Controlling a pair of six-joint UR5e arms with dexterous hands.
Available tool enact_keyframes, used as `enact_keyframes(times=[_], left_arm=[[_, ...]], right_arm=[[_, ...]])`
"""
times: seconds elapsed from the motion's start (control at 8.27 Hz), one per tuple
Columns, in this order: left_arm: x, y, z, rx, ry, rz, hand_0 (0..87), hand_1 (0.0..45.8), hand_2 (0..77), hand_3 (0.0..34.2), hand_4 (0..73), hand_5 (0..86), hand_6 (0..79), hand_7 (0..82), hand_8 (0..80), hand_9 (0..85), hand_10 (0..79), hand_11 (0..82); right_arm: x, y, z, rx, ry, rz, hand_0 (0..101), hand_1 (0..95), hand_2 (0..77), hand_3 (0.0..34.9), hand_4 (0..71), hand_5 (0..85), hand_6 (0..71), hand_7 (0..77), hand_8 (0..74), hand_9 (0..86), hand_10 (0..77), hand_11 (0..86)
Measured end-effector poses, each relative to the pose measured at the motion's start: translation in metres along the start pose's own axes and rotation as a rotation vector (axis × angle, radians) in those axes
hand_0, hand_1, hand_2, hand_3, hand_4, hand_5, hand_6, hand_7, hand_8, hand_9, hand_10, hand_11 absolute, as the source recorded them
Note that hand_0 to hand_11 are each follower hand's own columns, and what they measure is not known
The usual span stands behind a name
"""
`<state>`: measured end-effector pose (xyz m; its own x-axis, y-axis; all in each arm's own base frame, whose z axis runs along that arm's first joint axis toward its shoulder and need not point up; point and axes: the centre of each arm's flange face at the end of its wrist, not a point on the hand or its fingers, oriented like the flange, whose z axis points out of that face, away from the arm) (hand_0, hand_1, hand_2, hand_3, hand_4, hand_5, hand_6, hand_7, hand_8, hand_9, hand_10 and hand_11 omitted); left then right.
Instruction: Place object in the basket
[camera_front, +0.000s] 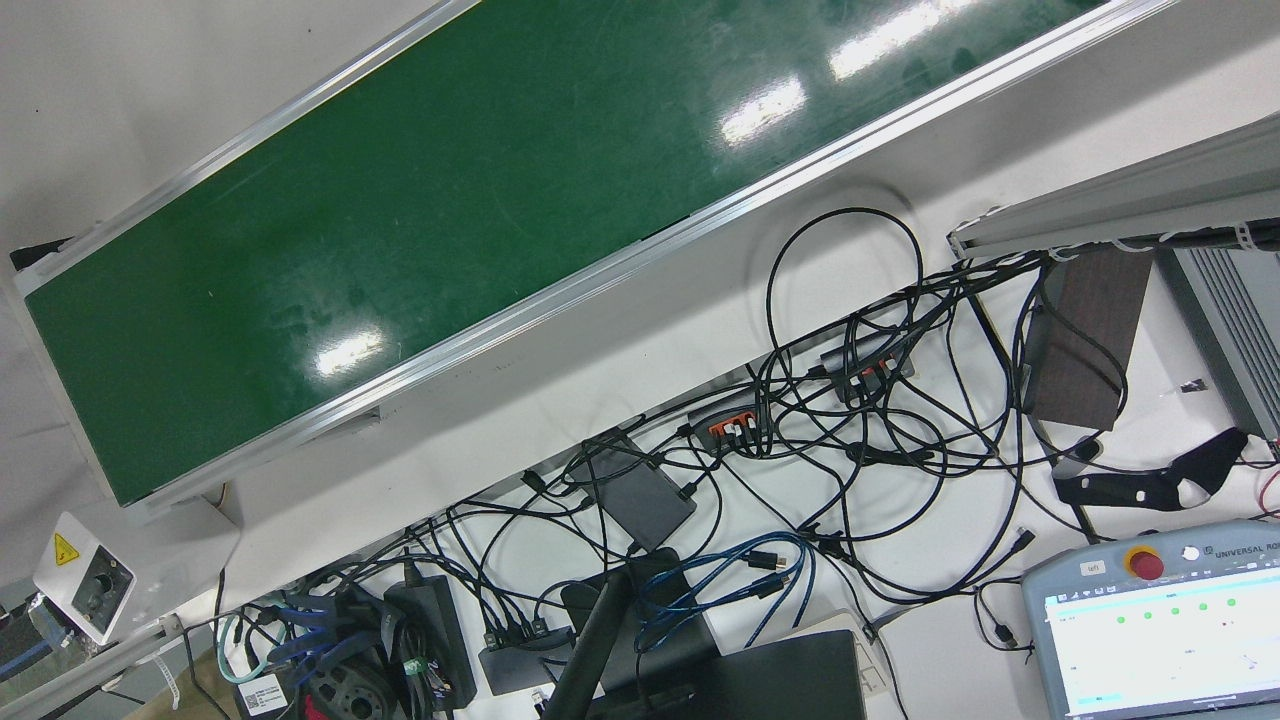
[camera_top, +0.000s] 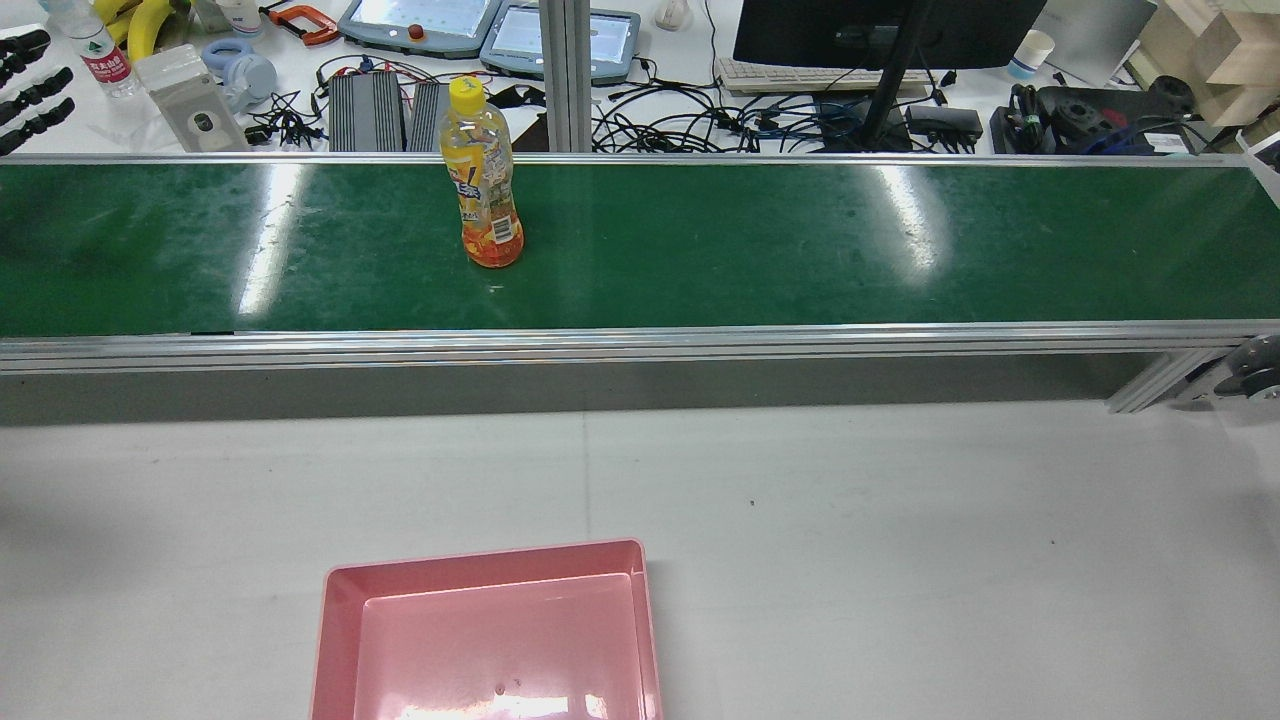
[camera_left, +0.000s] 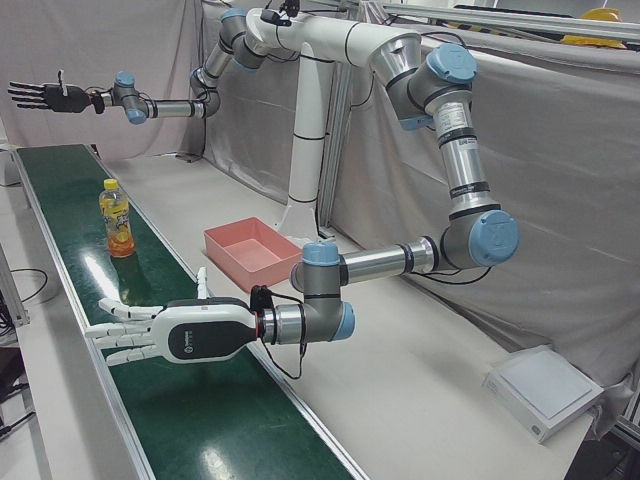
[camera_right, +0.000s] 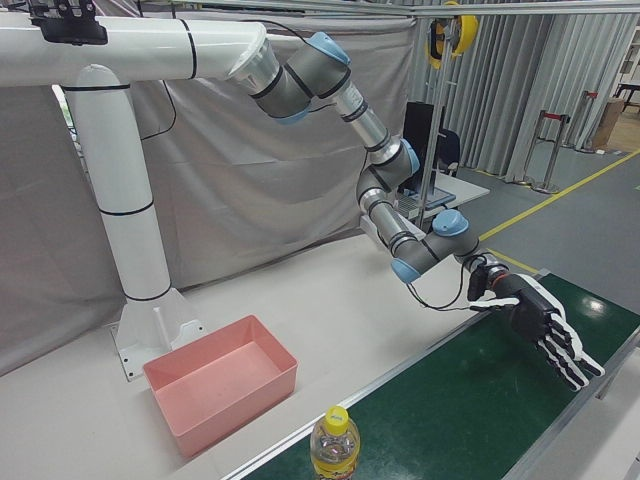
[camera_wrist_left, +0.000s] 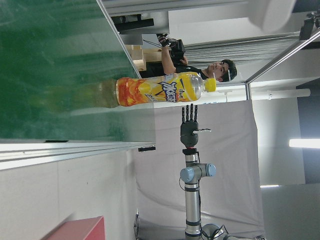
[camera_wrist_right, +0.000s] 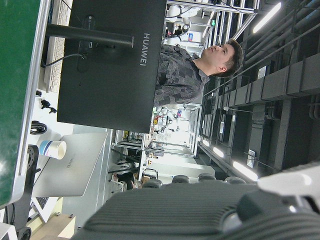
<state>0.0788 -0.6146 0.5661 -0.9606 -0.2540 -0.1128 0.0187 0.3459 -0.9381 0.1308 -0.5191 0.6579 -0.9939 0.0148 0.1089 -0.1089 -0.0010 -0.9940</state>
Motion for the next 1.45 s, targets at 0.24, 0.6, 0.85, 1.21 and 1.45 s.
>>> enact_keyframes(times=[0.24,0.6,0.85,1.21,1.45], left_arm=[[0.002,0.009,0.001,0.01,0.006,0.041,65.8,12.5,0.0,7.9,7.6,19.6,0.0,2.2,6.5,2.7,1.1,3.8],[0.014,0.046,0.012,-0.007,0.024,0.14,64.1,10.9,0.0,7.7,8.2,18.5,0.0,2.2,5.4,2.7,1.1,3.8],[0.014,0.052,0.017,-0.012,0.025,0.155,55.6,9.3,0.0,5.7,6.0,16.4,0.0,2.2,3.8,1.6,1.1,2.2],[0.014,0.057,0.025,-0.039,0.032,0.173,54.5,8.7,0.0,6.3,3.3,14.7,0.0,1.1,4.4,1.6,0.5,2.2],[0.012,0.05,0.028,-0.046,0.033,0.19,53.2,9.3,0.0,4.9,1.6,11.4,0.0,1.1,3.3,1.6,1.1,3.3]], right_arm=[[0.0,0.0,0.0,0.0,0.0,0.0,0,0.0,0.5,0.2,0.0,0.0,0.0,0.5,0.0,0.0,0.0,0.0],[0.0,0.0,0.0,0.0,0.001,0.0,0,0.0,0.5,0.3,0.0,0.0,0.0,0.5,0.0,0.0,0.0,0.0],[0.0,0.0,0.0,0.0,0.001,0.0,0,0.0,0.5,0.3,0.0,0.0,0.0,0.5,0.0,0.0,0.0,0.0],[0.0,0.0,0.0,0.0,0.0,0.0,0,0.0,0.5,0.3,0.0,0.0,0.0,0.5,0.0,0.0,0.0,0.0],[0.0,0.0,0.0,0.0,0.0,0.0,0,0.0,0.5,0.2,0.0,0.0,0.0,0.5,0.0,0.0,0.0,0.0]])
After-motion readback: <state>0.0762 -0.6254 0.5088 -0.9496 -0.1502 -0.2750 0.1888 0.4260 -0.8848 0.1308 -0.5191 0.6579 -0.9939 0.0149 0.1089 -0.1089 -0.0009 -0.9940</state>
